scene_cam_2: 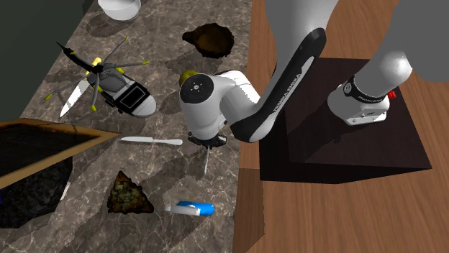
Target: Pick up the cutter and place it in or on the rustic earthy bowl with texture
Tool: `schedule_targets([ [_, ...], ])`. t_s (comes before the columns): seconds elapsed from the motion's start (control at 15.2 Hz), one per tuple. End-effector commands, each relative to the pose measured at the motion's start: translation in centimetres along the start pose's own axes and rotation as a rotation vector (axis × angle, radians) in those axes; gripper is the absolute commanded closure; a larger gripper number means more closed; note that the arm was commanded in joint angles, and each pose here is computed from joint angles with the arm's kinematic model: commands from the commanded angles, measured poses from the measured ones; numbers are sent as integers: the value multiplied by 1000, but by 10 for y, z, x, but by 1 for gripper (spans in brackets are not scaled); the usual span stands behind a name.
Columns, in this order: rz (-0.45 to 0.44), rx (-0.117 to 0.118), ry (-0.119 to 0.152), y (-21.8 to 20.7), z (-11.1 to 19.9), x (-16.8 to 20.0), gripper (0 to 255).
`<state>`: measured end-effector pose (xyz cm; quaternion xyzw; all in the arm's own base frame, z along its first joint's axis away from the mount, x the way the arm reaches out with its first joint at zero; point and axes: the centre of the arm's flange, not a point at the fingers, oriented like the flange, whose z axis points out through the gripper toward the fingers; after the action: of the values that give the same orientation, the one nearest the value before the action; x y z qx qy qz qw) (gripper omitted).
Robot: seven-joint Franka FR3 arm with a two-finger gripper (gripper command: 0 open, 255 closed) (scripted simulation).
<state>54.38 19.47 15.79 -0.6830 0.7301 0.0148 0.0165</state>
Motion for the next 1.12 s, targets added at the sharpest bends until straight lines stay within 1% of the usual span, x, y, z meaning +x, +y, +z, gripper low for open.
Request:
schedule_targets([
  [0.0, 0, 0, 0, 0, 0, 0, 255],
  [0.07, 0, 0, 0, 0, 0, 0, 255],
  [1.06, 0, 0, 0, 0, -79, -3, 255],
])
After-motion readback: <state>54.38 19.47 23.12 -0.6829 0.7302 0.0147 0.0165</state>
